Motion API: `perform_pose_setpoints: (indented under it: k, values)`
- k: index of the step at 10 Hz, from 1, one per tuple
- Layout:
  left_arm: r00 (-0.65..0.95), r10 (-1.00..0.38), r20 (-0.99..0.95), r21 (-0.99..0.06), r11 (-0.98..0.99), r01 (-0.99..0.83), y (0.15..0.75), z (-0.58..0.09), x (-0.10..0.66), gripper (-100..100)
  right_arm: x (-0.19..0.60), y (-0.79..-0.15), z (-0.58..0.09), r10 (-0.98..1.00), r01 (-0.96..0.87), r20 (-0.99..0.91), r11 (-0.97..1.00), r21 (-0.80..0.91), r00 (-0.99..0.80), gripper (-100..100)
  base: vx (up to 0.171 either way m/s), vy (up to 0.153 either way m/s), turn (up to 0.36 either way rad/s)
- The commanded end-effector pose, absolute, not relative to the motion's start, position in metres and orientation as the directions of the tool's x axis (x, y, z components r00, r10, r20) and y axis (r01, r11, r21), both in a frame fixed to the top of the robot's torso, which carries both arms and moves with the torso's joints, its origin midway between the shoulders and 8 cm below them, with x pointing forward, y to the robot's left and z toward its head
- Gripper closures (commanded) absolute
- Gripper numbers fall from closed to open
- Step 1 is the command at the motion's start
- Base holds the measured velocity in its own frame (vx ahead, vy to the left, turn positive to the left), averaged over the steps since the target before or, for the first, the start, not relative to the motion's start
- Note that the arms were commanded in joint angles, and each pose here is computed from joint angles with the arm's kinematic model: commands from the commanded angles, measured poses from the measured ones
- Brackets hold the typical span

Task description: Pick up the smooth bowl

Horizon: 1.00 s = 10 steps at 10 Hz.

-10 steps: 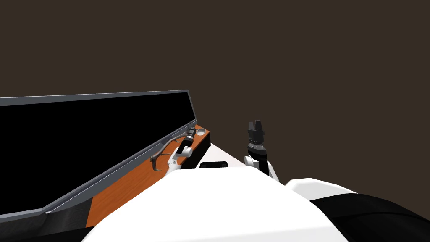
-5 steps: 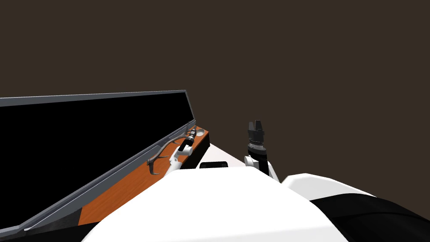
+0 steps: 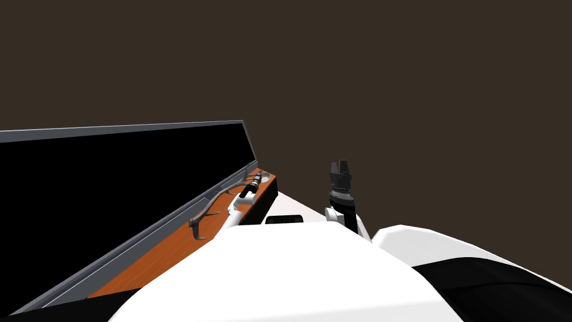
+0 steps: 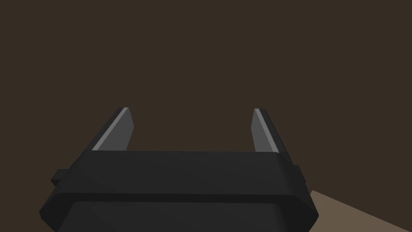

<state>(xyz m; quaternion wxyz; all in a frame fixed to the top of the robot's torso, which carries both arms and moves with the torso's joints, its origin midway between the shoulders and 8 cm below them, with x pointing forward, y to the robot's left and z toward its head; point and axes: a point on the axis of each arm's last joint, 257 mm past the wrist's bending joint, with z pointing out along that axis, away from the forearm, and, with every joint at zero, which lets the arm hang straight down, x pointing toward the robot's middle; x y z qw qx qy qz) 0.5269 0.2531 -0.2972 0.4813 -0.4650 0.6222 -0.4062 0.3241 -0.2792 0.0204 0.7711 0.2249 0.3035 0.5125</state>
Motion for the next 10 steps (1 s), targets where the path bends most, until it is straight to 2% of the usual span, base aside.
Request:
perform_pose_setpoints:
  k: [1, 10]
  values:
    - [-0.111, -0.969, -0.219, -0.937, 0.240, -0.252, 0.259, -0.321, 0.524, -100, 0.324, -0.279, 0.020, 0.927, -0.654, -0.237, 0.373, 0.658, 0.290, 0, 0.034, 0.018, -0.049]
    - [-0.121, -0.974, -0.194, -0.844, 0.228, -0.485, 0.285, -0.403, 0.515, -100, 0.324, -0.279, 0.020, 0.927, -0.654, -0.237, 0.374, 0.658, 0.291, 0, 0.030, 0.012, -0.056]
